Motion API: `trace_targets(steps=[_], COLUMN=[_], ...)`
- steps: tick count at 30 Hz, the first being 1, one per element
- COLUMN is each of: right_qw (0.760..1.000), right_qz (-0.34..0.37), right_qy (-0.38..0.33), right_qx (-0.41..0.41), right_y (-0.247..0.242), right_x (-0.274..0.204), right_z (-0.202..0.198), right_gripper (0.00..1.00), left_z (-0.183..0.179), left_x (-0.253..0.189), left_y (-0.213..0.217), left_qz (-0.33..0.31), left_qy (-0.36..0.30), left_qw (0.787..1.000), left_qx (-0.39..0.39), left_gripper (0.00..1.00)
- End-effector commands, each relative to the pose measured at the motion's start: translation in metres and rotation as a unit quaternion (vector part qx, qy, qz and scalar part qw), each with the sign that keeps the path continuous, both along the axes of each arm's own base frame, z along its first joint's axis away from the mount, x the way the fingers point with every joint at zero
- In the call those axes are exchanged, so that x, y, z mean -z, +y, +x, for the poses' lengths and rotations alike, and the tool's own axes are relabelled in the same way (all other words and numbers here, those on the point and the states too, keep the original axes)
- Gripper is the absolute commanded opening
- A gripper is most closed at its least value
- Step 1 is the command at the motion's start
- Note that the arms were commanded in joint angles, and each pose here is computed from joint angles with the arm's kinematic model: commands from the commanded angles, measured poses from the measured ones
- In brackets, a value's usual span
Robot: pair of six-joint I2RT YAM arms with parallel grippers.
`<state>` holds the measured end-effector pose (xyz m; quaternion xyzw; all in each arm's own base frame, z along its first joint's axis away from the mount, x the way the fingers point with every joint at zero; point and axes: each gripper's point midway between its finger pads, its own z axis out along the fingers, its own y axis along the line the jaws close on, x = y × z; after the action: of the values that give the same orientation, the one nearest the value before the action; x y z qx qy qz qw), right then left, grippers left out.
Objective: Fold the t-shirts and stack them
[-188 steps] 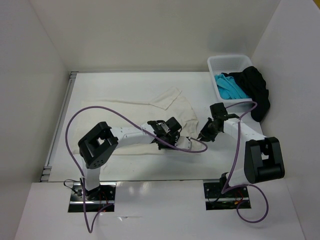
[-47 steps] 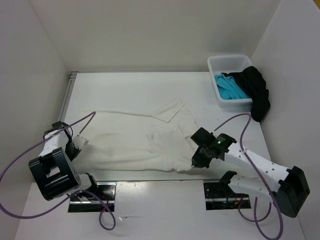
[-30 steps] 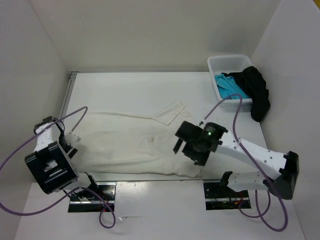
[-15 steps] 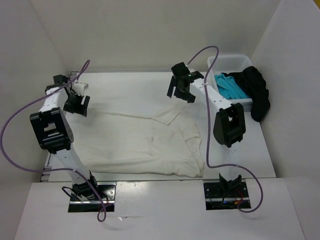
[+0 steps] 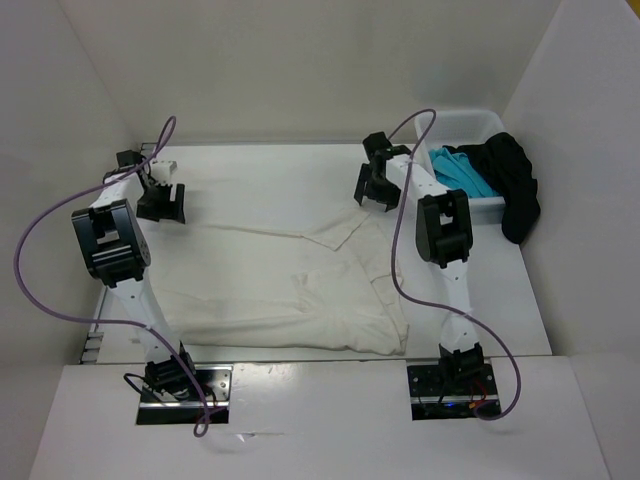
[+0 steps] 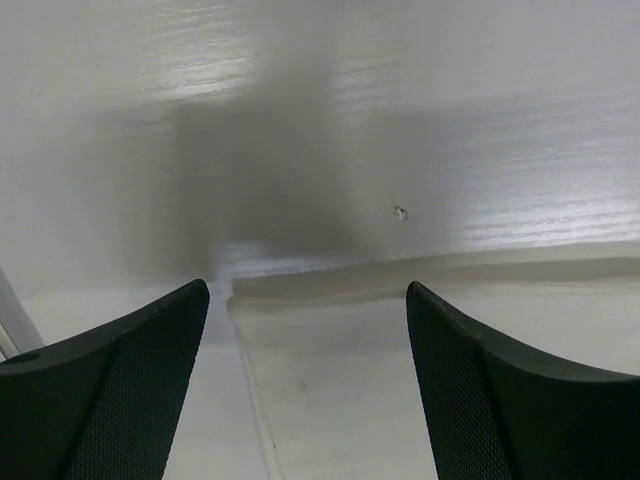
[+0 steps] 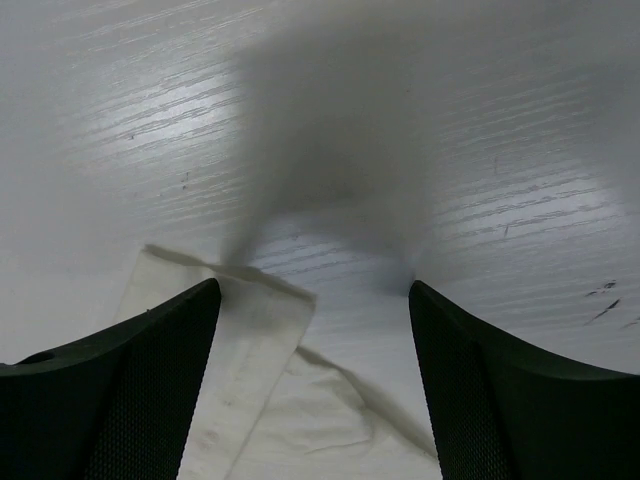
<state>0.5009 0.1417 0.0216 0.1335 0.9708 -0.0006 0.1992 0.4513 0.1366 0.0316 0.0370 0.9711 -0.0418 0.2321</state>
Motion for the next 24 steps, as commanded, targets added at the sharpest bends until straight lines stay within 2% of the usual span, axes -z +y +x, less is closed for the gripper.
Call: trace_targets(steps=[1,8,12,16,17,19,21,24], right_qw=[0.999,0.999,0.998,0.997,0.997,0.996,0.995,0.994], right_qz=[0.033,0.042,0.056,0.066,0.070,0.074,0.088,0.100], right_qy=[-0.014,0.020,0.024,0.023,0.024,0.025,0.029,0.031], right_qx=[-0.021,-0.022,-0.028,-0.031,-0.033,-0.035,-0.041,-0.045], right_y=[0.010,0.008,0.013,0.016,0.017,0.019,0.024,0.030], right_x=[-0.006,0.019,0.024,0.022,0.022,0.024,0.027,0.030], right_z=[0.004,-0.025,-0.031,-0.032,-0.032,-0.033,-0.034,-0.030], right_gripper=[0.81,0.79,0.72,0.60,0.54,0.43,0.37,0.25], left_z=[0.008,-0.005,-0.009,-0.020,-0.020,-0.027,-0.030,-0.035], left_x=[0.004,0.026,0.027,0.034,0.034,0.036,0.036,0.034], left_y=[0.004,0.006,0.001,-0.002,-0.002,-0.004,-0.005,-0.006], left_qz=[-0.001,0.008,0.009,0.005,0.007,0.006,0.006,0.007], left_qy=[-0.010,0.019,0.028,0.046,0.046,0.054,0.059,0.059], left_qw=[1.000,1.000,1.000,0.999,0.999,0.998,0.998,0.998], left_qx=[-0.016,-0.023,-0.008,-0.002,0.003,0.007,0.012,0.016], left_gripper=[0.87,0.88,0.86,0.62,0.51,0.38,0.21,0.16])
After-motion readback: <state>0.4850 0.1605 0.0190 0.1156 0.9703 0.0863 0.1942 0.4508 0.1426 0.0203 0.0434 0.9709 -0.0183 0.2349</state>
